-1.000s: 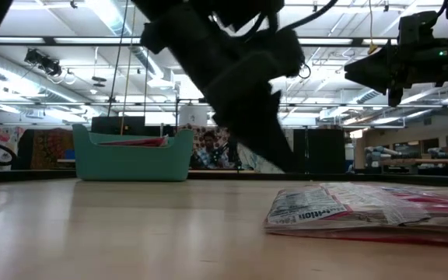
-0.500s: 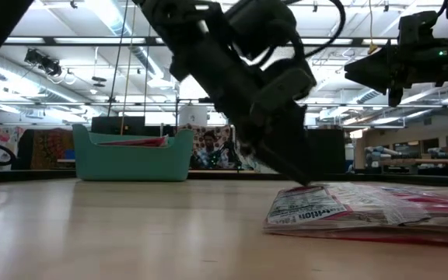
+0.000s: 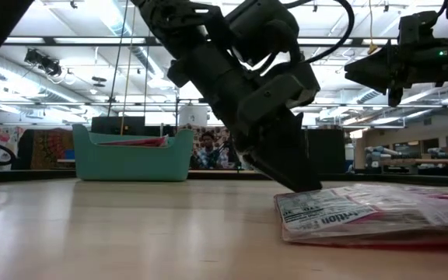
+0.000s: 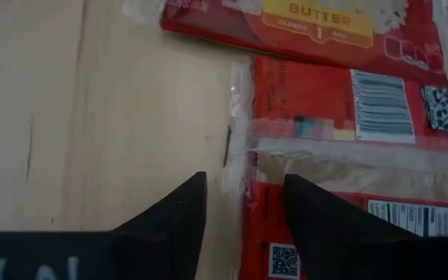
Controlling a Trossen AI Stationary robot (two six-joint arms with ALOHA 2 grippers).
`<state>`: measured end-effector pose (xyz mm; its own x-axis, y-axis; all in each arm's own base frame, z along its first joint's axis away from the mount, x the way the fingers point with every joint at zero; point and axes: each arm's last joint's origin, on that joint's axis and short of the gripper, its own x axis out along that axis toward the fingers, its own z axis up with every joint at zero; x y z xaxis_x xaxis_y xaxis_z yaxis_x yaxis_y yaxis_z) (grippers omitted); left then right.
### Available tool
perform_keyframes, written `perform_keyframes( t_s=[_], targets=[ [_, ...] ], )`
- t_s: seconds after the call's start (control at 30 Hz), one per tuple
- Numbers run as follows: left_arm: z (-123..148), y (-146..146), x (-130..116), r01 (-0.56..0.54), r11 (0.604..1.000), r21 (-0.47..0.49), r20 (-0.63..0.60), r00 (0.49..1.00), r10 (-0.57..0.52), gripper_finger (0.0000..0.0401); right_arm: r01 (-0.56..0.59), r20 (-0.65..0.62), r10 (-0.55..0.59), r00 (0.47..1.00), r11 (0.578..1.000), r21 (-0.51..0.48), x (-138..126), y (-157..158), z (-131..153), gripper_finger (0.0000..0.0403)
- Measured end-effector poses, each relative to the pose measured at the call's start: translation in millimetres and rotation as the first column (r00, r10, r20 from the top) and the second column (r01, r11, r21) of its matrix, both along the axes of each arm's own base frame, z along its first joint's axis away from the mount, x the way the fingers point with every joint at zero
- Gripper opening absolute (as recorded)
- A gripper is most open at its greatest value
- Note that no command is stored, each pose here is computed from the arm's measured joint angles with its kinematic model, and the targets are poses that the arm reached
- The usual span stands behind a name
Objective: Sort popcorn bags into baskets
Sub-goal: Put the red popcorn bag into the blue bin
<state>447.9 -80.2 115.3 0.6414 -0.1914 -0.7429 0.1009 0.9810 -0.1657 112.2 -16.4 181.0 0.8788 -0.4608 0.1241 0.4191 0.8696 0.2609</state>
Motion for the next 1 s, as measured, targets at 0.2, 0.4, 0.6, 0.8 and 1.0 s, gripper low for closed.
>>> perform_keyframes(
  t_s=[0.2,0.4,0.6,0.8,1.0],
  targets=[
    [-1.6,-15.2,-4.8,0.095,0.988,0.118,-0.006,0.995,-0.095,0.0098,0.000,0.000,0.000,1.000,1.000,0.000,0.0,0.0,0.0,0.0110],
    [-1.2,-20.4,-6.8,0.099,0.988,0.121,-0.010,0.995,-0.098,0.0010,0.000,0.000,0.000,1.000,1.000,0.000,0.0,0.0,0.0,0.0110],
    [22.6,-14.6,-12.3,0.049,0.983,0.176,0.009,0.999,-0.051,0.0005,0.000,0.000,0.000,1.000,1.000,0.000,0.0,0.0,0.0,0.0110],
    [66.1,-1.3,-23.2,-0.012,0.967,0.255,0.043,0.999,0.001,0.0003,0.000,0.000,0.000,1.000,1.000,0.000,0.0,0.0,0.0,0.0110],
    [100.1,9.1,-44.6,-0.088,0.926,0.368,0.012,0.996,0.090,0.0002,0.000,-0.001,0.000,1.000,1.000,0.000,0.0,0.0,-0.1,0.0110]
  ],
)
